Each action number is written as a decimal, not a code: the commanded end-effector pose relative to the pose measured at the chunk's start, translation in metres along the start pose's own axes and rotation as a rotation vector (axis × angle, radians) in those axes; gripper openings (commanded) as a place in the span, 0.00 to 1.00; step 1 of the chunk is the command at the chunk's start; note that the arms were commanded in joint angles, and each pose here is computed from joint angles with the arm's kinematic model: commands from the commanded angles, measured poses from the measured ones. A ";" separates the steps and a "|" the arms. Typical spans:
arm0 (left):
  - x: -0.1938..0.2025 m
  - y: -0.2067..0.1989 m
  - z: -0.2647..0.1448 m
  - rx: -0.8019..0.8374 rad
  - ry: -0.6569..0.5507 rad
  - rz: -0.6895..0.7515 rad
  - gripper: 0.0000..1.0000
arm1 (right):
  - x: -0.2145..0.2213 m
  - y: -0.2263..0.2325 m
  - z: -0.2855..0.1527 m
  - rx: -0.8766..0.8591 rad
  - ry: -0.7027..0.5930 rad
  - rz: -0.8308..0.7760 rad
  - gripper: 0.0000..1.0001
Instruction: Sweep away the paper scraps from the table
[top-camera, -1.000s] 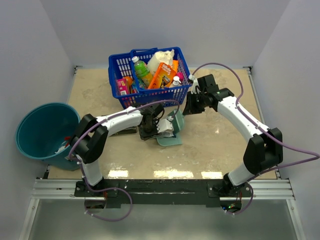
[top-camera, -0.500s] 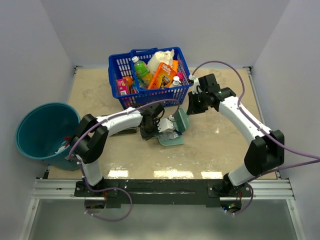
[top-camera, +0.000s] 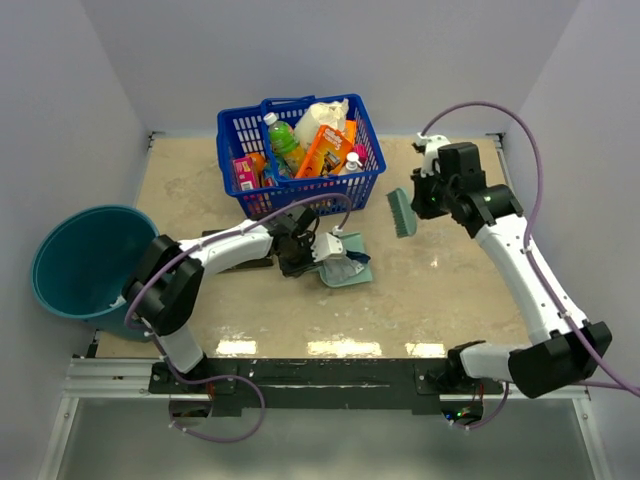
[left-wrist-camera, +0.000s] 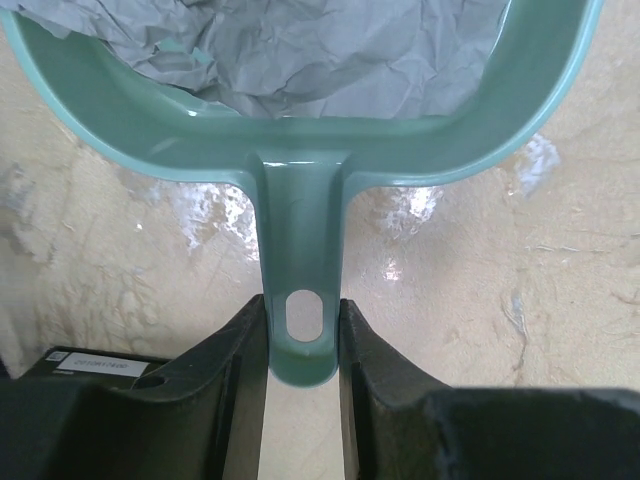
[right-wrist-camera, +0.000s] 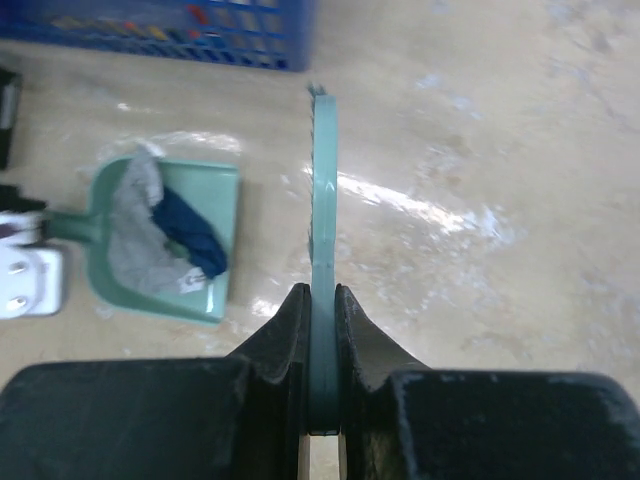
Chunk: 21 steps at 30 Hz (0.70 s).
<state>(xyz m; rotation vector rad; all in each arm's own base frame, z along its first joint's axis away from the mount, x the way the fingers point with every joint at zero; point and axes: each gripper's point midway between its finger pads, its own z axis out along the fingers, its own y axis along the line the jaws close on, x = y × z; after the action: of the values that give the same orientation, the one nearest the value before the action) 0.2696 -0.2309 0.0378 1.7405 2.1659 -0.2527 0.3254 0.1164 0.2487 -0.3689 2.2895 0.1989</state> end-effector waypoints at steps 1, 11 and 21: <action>-0.039 0.009 -0.025 -0.027 -0.155 0.048 0.00 | 0.036 -0.048 0.011 0.169 0.115 0.099 0.00; -0.045 0.013 -0.092 -0.082 -0.178 0.165 0.00 | 0.040 -0.050 0.030 0.158 0.085 0.176 0.00; -0.043 0.024 -0.187 -0.146 -0.284 0.052 0.00 | 0.052 -0.047 0.051 0.122 0.121 0.197 0.00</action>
<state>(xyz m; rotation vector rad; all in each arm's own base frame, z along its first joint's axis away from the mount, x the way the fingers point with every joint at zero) 0.2791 -0.2138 0.1845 1.6497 1.9140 -0.2937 0.3310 0.0706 0.1772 -0.1198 2.4749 0.0999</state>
